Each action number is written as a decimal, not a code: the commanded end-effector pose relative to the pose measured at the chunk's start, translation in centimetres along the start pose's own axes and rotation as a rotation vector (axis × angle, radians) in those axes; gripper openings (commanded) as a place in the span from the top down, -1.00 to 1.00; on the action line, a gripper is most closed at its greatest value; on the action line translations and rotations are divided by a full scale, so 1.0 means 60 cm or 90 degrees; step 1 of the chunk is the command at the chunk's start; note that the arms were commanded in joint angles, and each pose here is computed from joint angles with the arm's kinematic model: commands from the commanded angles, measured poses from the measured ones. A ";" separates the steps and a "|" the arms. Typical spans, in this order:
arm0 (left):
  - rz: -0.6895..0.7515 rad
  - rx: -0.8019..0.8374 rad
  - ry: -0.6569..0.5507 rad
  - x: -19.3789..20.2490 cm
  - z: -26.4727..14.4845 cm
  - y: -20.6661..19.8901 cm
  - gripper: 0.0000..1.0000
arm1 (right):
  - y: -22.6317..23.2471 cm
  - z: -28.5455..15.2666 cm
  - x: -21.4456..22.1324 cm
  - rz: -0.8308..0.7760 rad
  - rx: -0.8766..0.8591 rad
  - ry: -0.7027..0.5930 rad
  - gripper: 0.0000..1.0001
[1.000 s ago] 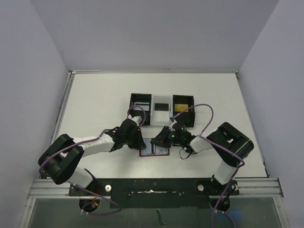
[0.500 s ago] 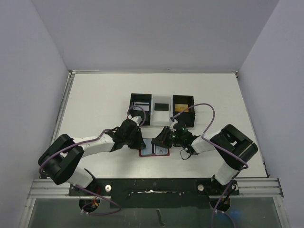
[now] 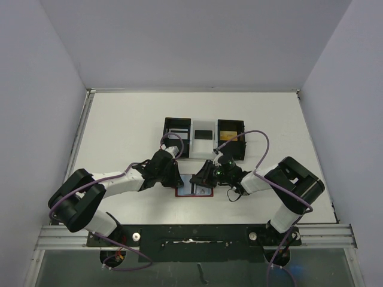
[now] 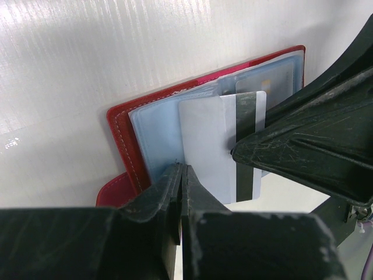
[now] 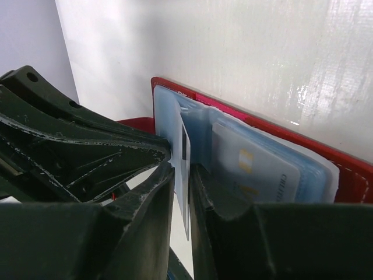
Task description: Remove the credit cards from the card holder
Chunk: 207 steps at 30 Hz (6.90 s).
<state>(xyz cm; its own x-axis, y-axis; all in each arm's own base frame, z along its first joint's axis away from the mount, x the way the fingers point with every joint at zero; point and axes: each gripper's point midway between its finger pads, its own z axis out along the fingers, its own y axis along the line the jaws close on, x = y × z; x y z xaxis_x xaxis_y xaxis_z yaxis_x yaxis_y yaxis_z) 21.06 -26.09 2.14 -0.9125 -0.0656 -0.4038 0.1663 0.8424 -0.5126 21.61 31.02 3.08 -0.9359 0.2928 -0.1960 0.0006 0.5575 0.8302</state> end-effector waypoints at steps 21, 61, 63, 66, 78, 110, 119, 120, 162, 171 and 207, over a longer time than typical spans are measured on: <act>0.002 -0.021 -0.024 -0.007 -0.014 0.009 0.96 | 0.011 -0.053 -0.010 -0.060 0.036 -0.057 1.00; 0.062 -0.068 -0.305 -0.233 -0.280 -0.025 -0.35 | 0.128 -0.059 -0.072 -0.232 -0.021 -0.089 1.00; 0.067 -0.114 -0.336 -0.245 -0.296 0.001 -0.37 | 0.135 -0.069 -0.084 -0.255 -0.016 -0.111 1.00; 0.065 -0.164 -0.370 -0.258 -0.307 0.038 -0.38 | 0.150 -0.083 -0.109 -0.309 -0.006 -0.156 1.00; -0.053 -0.229 -0.401 -0.282 -0.341 0.181 -0.41 | 0.241 -0.097 -0.228 -0.606 0.073 -0.288 1.00; -0.044 -0.218 -0.451 -0.273 -0.373 0.170 -0.44 | 0.193 0.132 -0.351 -1.079 0.401 -0.087 1.00; -0.043 -0.218 -0.459 -0.274 -0.380 0.168 -0.44 | 0.160 0.158 -0.364 -1.136 0.440 -0.044 1.00; -0.043 -0.219 -0.460 -0.274 -0.381 0.168 -0.44 | 0.159 0.161 -0.365 -1.141 0.440 -0.045 0.99; -0.055 -0.239 -0.502 -0.277 -0.409 0.172 -0.45 | 0.197 0.168 -0.383 -0.905 0.333 -0.128 0.32; -0.055 -0.238 -0.500 -0.278 -0.407 0.171 -0.45 | 0.209 0.169 -0.360 -0.621 0.286 -0.187 0.37; -0.057 -0.244 -0.507 -0.276 -0.413 0.174 -0.46 | 0.108 0.226 -0.336 -0.468 0.397 -0.151 0.49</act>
<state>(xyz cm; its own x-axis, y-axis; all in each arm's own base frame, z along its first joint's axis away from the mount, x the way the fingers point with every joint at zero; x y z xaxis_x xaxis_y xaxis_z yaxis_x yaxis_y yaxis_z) 28.18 -3.22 20.27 -0.4210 -0.3650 -0.8304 -0.1736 0.9310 -0.3212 43.92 38.82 3.40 -0.7102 -0.2207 -0.6685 -0.3381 0.9398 0.0490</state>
